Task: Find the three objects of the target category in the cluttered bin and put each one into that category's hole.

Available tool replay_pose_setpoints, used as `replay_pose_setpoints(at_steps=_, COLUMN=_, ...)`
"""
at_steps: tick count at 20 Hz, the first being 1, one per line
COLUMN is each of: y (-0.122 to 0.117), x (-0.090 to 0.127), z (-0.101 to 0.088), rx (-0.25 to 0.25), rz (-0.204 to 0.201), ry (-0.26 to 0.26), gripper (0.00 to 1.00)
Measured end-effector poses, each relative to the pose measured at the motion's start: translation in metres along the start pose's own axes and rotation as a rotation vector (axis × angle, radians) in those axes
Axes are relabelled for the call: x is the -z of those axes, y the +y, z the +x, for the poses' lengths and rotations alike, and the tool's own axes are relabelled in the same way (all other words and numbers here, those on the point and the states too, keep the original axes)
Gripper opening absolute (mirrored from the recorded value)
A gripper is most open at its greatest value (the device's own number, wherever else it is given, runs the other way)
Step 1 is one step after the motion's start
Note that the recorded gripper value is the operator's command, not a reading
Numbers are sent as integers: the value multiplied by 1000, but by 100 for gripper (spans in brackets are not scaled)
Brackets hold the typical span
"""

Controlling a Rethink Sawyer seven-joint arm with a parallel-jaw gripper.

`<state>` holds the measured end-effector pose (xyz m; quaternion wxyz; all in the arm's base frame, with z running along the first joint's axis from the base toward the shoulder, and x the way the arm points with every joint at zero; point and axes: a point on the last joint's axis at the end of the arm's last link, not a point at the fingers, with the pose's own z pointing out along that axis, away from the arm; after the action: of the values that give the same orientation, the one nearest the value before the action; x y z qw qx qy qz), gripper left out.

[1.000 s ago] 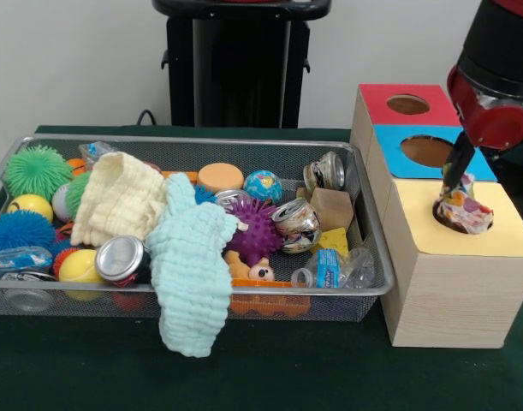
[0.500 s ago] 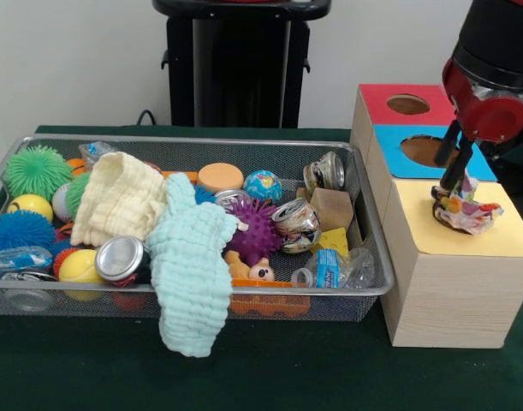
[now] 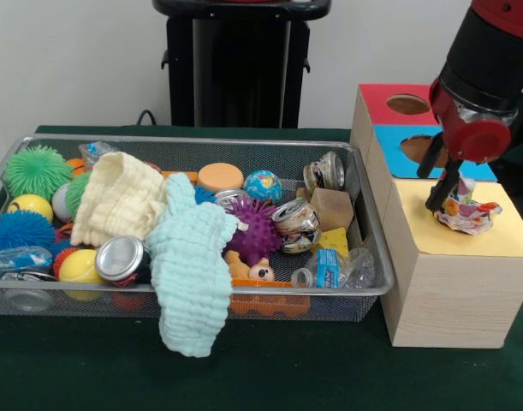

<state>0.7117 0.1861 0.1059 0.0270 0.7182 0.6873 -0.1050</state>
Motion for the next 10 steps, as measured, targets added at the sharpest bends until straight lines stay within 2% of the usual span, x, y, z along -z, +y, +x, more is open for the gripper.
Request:
replay_pose_setpoints(at_steps=5, y=9, x=-14, z=0, rx=20, rz=-3, ry=-28, gripper=100)
replay_pose_setpoints(at_steps=10, y=17, x=-18, z=-2, rx=23, rz=-11, ry=-32, gripper=100)
